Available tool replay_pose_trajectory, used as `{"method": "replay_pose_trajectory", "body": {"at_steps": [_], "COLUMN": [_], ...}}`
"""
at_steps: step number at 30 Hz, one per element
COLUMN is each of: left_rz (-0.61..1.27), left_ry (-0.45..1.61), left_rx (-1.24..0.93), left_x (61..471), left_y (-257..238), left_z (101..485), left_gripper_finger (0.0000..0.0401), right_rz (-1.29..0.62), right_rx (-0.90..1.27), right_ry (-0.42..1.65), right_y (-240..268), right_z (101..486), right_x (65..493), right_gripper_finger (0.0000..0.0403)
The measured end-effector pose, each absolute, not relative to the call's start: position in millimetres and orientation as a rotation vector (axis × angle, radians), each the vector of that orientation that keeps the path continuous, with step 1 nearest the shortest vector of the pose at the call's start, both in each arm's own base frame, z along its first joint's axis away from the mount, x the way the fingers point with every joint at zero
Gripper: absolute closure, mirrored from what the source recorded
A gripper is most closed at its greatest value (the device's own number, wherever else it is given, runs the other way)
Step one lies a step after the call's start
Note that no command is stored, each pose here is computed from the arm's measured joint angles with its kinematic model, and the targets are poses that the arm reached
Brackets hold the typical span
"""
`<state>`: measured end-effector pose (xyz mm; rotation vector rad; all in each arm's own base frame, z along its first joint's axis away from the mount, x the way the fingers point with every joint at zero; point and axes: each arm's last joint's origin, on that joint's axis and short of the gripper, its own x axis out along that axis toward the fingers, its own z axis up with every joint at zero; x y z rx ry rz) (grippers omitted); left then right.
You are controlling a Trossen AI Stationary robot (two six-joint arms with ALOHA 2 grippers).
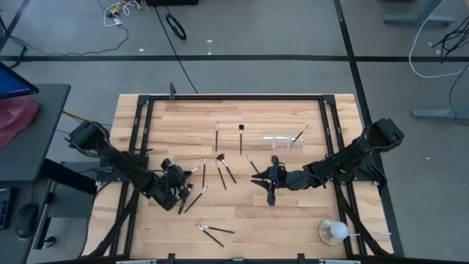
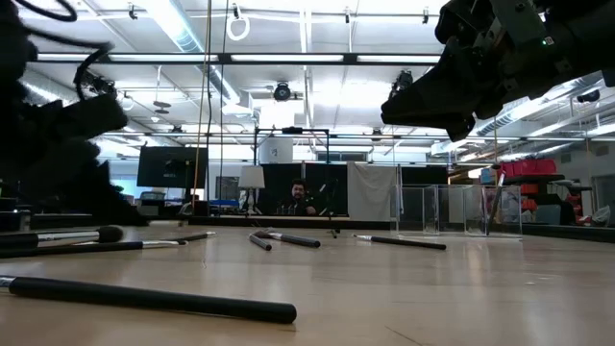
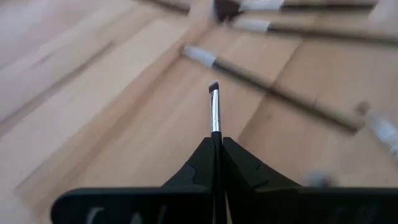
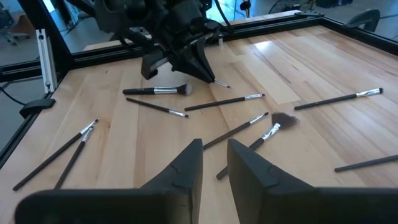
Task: Put items in baskets/containers
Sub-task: Put the black eyeshadow brush into the transparent organizer
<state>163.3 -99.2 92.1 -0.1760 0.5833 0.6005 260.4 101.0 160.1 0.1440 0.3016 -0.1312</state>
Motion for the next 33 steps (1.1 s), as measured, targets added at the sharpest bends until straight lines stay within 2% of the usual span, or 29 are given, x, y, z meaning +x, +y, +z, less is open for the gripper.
{"method": "replay_pose_trajectory", "body": {"at_steps": [7,13,20,24,33], "left_rz": [0.553,0.409,0.187,0.093,0.018], "left_ry": [0.476,0.336,0.125,0.032,0.003], "left_rx": [-0.133,-0.13,-0.165,-0.191,-0.173], "left_x": [191,219,238,240,251], "left_y": [-104,-108,-108,-108,-118], "left_z": [110,137,168,179,193], "left_gripper_finger": [0.0384,0.0385,0.0385,0.0385,0.0381], "right_rz": [-0.118,-0.076,-0.021,-0.021,-0.042], "right_rx": [0.148,0.145,0.138,0.124,0.038], "right_ry": [0.306,0.332,0.116,-0.003,-0.173], "right_y": [102,107,115,119,124], "right_z": [159,134,109,115,157], "right_x": [261,269,290,308,334], "right_gripper_finger": [0.0319,0.0278,0.0227,0.0215,0.0213]}}
